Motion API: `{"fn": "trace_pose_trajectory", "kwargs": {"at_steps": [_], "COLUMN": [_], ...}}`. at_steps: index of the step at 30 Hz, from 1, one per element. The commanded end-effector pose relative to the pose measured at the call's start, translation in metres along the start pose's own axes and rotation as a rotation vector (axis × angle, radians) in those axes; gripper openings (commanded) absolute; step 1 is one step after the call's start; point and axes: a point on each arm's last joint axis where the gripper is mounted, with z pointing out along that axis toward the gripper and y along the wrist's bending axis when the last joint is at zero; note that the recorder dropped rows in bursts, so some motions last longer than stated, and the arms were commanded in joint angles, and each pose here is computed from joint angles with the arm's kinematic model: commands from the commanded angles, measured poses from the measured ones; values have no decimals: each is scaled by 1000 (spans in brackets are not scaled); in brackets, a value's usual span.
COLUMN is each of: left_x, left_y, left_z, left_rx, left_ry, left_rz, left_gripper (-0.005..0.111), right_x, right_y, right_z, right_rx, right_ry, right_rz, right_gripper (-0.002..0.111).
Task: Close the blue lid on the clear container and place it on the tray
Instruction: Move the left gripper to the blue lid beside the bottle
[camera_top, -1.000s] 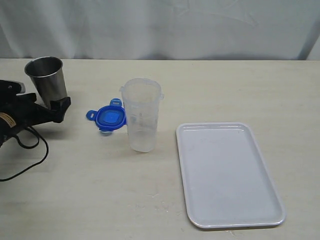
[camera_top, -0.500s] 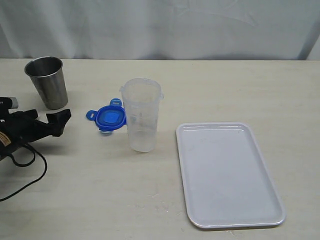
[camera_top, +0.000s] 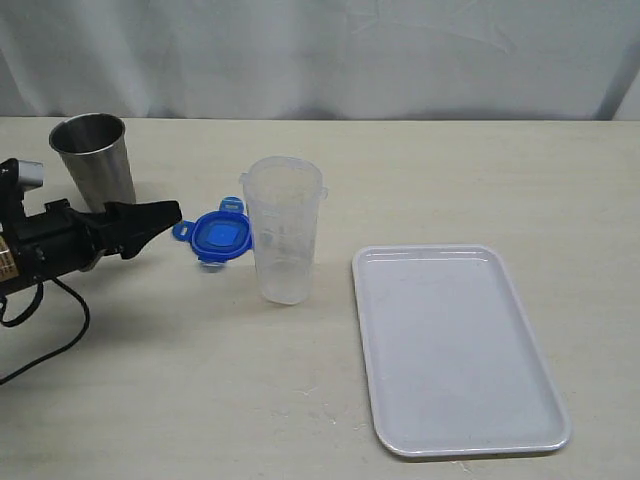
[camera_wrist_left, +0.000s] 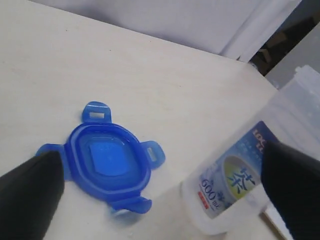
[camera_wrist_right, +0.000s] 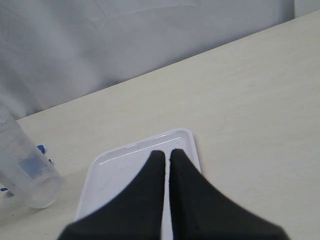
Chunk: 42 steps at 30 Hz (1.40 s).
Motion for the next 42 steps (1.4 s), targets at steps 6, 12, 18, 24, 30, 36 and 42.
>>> {"fn": "trace_pose_trajectory", "kwargs": {"at_steps": [6,12,18,24,30,36,42], "left_x": [9,13,14,14,17,20,14], "left_y": [-13,-17,-21,-15,-19,-16,-15], "left_z": [-2,0,5,6,5,5,15], "left_rx": [126,159,155,72,120,95,137], "left_ry": [107,141,130,141,166,203,400], "left_rz": [54,71,52,-58,21,7,-41], "left_gripper": [105,105,105,69,42,41,41], "right_x": [1,1,1,1,1,1,1], "right_y": [0,0,0,0,0,0,0], "right_z": [0,0,0,0,0,0,0], "right_rx": [2,2,2,2,2,2,2], "right_ry": [0,0,0,0,0,0,0], "right_rz": [2,2,2,2,2,2,2], "right_gripper": [4,4,4,4,4,4,4]}}
